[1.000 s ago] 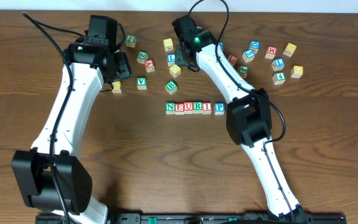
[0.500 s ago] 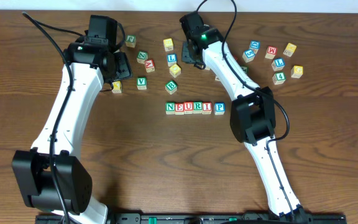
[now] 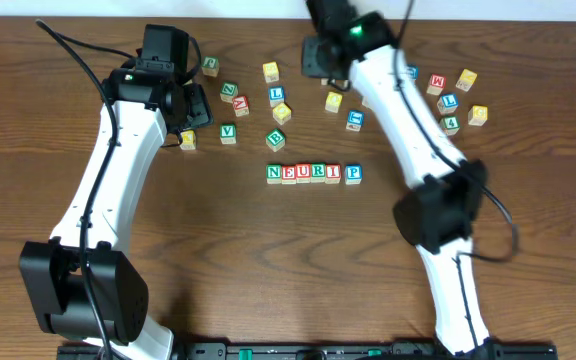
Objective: Spell out NEURIPS
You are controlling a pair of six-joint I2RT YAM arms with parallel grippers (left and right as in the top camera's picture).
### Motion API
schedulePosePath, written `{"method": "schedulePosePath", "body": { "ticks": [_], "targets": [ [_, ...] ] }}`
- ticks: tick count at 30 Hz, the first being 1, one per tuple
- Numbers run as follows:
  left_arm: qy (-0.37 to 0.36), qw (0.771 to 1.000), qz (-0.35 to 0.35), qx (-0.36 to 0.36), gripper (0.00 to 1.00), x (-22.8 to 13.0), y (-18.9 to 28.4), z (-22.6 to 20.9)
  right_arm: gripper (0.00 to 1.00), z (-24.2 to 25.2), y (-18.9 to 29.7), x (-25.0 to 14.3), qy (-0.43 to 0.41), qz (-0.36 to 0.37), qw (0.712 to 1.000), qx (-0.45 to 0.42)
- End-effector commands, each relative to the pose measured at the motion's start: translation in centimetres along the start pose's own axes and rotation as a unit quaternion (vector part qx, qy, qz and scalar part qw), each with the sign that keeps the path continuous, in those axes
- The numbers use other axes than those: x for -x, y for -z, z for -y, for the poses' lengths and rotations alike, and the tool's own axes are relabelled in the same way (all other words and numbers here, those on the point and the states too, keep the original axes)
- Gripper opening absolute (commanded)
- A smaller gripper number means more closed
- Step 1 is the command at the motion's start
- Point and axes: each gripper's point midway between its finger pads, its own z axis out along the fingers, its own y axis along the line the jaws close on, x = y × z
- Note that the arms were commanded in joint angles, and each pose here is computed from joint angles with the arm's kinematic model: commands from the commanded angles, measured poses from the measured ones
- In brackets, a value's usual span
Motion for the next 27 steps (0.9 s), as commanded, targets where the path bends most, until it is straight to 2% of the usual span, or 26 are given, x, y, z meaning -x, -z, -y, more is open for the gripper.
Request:
{"method": "schedulePosePath", "body": {
  "ticks": [1,6,11,14,20,27],
  "targets": [
    [-0.005,1.000,0.001,0.000,0.69,0.3,0.0,0.0,0.28,0.8,6.0,0.9,0.025,0.020,0.999,0.005],
    [-0.005,1.000,0.001,0.000,0.69,0.3,0.0,0.0,0.29,2.9,9.4,-2.2,0.052,-0.036,0.998,-0.021],
    [-0.004,1.000,0.003,-0.001,0.69,0.4,0.0,0.0,0.33,5.6,9.6,-5.4,0.060,-0.106,0.990,-0.076],
    [-0.003,1.000,0.010,-0.004,0.70,0.7,0.0,0.1,0.32,7.1,7.5,-6.9,0.068,-0.139,0.981,-0.114],
    [-0.003,1.000,0.012,-0.005,0.70,0.9,0.0,0.2,0.31,8.2,3.3,-10.1,0.074,-0.190,0.970,-0.134],
    [-0.003,1.000,0.015,-0.006,0.70,1.0,0.0,0.3,0.33,7.8,0.7,-10.1,0.068,-0.175,0.975,-0.118]
  ]
}}
